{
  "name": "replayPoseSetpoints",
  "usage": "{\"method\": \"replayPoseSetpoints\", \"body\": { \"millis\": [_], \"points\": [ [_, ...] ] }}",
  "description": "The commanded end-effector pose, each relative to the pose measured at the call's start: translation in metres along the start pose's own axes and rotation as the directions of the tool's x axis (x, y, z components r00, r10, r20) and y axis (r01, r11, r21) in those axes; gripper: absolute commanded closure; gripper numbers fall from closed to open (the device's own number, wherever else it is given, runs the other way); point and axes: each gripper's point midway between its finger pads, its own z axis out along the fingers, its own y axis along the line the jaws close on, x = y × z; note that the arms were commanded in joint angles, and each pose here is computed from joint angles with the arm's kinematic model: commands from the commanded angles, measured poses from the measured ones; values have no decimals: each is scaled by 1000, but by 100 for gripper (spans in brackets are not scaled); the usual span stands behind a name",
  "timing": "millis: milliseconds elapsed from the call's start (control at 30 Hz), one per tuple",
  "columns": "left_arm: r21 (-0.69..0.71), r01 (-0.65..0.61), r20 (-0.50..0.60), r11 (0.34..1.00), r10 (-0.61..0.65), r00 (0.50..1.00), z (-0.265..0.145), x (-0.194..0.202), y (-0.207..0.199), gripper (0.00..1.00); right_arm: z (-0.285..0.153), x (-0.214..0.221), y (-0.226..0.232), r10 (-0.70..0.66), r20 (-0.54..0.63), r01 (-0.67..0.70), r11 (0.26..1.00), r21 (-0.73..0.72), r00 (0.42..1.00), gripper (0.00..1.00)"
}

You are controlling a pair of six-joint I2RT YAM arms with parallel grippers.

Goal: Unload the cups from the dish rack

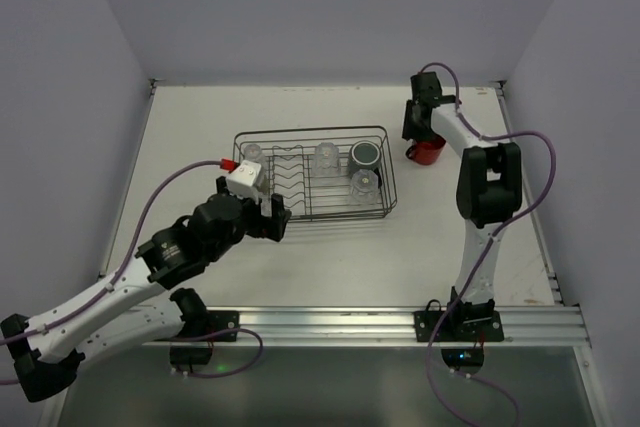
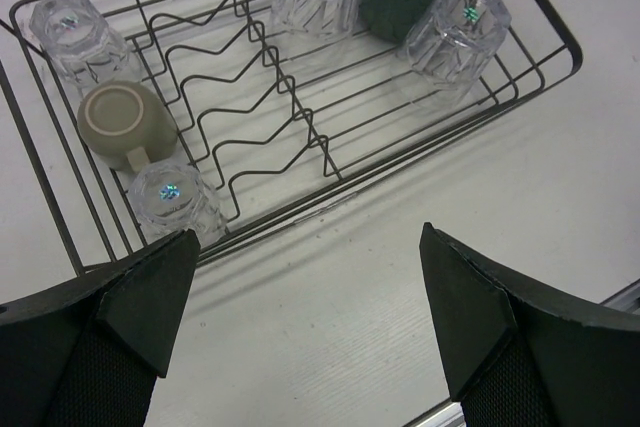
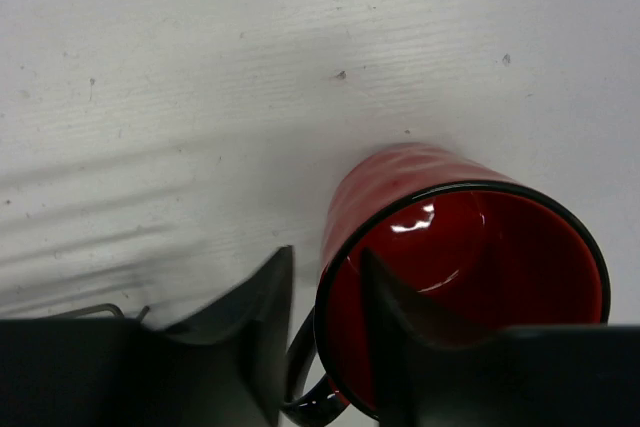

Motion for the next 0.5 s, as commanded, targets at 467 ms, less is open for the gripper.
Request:
{"method": "replayPoseSetpoints", "body": {
  "millis": [467],
  "points": [
    [-120, -31, -44, 992, 26, 999, 140, -34, -39, 0, -197, 7, 24, 277, 327, -97, 876, -473, 903, 22]
  ]
}}
